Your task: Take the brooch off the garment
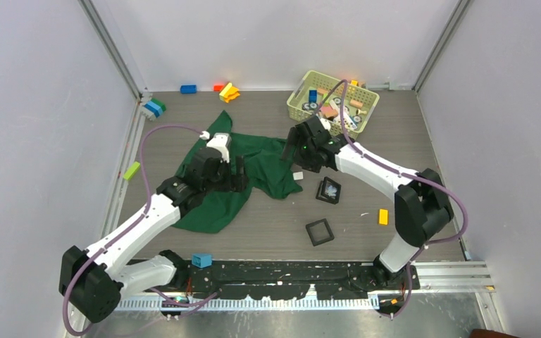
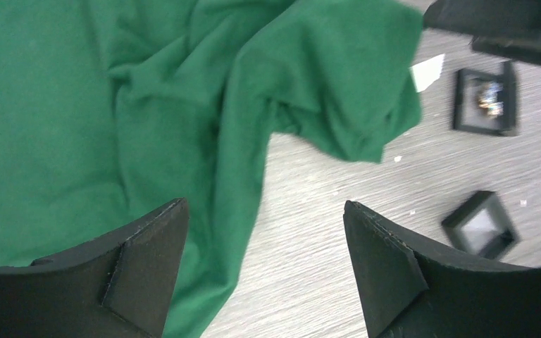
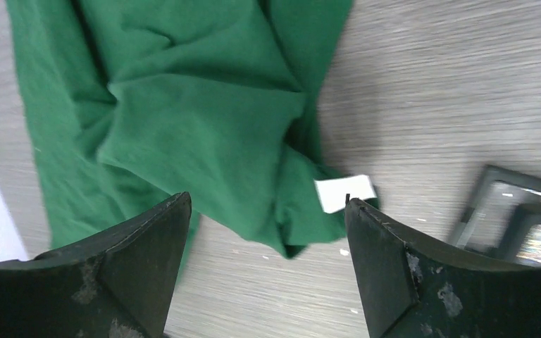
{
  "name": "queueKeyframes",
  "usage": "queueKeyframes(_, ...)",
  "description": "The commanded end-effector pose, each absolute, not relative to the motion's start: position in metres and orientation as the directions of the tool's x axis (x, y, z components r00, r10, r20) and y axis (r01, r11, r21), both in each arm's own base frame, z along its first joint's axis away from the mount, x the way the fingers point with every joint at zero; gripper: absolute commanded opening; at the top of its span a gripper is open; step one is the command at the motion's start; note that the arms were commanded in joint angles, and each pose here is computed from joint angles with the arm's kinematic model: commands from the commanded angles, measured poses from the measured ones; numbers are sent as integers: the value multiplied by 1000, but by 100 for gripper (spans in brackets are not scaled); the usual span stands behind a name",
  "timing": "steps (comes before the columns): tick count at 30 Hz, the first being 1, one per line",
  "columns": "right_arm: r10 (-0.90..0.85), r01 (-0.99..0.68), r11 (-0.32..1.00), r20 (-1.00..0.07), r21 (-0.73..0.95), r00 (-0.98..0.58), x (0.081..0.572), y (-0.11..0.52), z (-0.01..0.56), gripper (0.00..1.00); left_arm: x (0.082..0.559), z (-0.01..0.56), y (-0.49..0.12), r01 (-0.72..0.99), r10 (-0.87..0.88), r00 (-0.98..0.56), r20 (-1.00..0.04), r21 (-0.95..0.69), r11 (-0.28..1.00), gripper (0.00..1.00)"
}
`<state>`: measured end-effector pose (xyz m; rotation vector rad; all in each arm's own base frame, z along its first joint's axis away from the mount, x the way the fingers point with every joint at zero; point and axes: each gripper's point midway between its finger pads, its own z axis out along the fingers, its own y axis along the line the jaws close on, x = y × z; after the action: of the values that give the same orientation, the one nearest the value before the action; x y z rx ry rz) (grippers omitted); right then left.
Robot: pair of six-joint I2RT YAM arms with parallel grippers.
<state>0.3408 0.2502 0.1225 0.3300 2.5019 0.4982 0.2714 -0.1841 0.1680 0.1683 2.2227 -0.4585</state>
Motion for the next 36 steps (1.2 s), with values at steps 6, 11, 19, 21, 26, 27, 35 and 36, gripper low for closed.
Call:
queueKeyframes(6,613,281,734,-427,618,-665,390,297,143,85,260,127,-149,133,-47,-710,-703,-200,971,82)
queueKeyframes(11,641,344,736,-439,582,-630,395,287,122,84,263,106,-160,152,-38,-750,-660,-228,962,77)
queueKeyframes(19,635,340,732,-411,590,-654,400,298,105,53,269,77,-172,166,-14,-800,-599,-244,955,59)
queueKeyframes(21,615,307,747,-438,589,-656,403,299,112,24,272,72,-172,163,-11,-809,-588,-242,957,50)
queueKeyframes(26,604,244,739,-457,628,-653,427,294,147,0,289,81,-177,174,-35,-805,-592,-293,940,21)
queueKeyframes(27,595,229,738,-453,635,-664,433,291,152,0,295,87,-178,178,-40,-801,-597,-302,937,14)
queueKeyframes(35,450,-24,777,-583,629,-676,444,297,262,0,297,166,-176,245,-24,-750,-661,-312,918,0)
queueKeyframes(36,416,-78,776,-599,626,-684,433,297,273,0,287,173,-178,268,-15,-748,-663,-322,908,0)
